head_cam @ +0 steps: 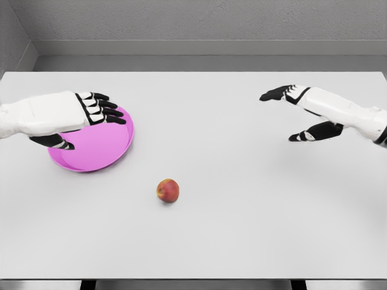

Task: Put the apple on the plate with both arms

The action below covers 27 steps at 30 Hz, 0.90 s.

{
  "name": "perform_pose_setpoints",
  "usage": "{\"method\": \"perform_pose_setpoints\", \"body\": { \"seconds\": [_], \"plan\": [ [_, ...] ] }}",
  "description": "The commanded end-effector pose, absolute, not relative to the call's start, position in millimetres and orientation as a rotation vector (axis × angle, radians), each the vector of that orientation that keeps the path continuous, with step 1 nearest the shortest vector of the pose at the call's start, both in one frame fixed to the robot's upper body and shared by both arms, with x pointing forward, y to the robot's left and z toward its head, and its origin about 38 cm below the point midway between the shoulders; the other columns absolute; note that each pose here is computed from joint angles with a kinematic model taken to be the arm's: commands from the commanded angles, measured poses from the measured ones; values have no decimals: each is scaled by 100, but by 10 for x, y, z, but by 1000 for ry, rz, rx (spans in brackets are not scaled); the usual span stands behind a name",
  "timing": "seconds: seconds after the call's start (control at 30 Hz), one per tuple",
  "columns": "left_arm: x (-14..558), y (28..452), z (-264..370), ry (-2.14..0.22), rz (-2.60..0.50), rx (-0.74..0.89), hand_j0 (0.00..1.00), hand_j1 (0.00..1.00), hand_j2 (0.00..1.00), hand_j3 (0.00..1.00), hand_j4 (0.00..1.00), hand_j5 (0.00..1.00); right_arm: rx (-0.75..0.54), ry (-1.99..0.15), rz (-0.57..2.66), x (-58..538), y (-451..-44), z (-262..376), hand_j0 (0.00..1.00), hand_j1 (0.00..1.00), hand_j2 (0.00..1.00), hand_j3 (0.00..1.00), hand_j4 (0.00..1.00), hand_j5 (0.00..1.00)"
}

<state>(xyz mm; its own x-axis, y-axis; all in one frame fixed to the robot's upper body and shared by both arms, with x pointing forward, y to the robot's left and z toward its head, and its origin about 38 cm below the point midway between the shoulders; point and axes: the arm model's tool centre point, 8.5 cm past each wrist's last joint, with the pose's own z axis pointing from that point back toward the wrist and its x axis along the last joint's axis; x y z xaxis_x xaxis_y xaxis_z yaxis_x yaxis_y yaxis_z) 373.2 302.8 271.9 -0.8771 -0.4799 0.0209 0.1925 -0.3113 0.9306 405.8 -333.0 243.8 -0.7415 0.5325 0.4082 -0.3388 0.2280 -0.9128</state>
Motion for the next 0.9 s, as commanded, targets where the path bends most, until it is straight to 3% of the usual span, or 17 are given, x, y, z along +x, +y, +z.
{"method": "perform_pose_setpoints", "body": {
  "seconds": [0.0,0.13,0.37,0.53,0.87],
  "plan": [
    [3603,2878,2271,-1453,-2253,178,100,100,100,100,100,100,-307,-1865,1515,4075,-3644,2751,100,100,100,100,100,100],
    [3636,2199,2138,-1464,-2406,10,100,100,100,100,100,100,-313,-1866,1513,4075,-3654,2761,100,100,100,100,100,100],
    [3895,2173,2128,-1469,-2355,41,100,100,100,100,100,100,-310,-1857,1518,4071,-3649,2732,100,100,100,100,100,100],
    [3850,1359,2130,-1625,-2414,-112,100,100,100,100,100,100,-313,-1848,1530,4072,-3635,2716,100,100,100,100,100,100],
    [3883,1424,2021,-1549,-2481,-20,100,100,100,100,100,100,-309,-1820,1546,4051,-3624,2629,100,100,100,100,100,100]
  ]
}}
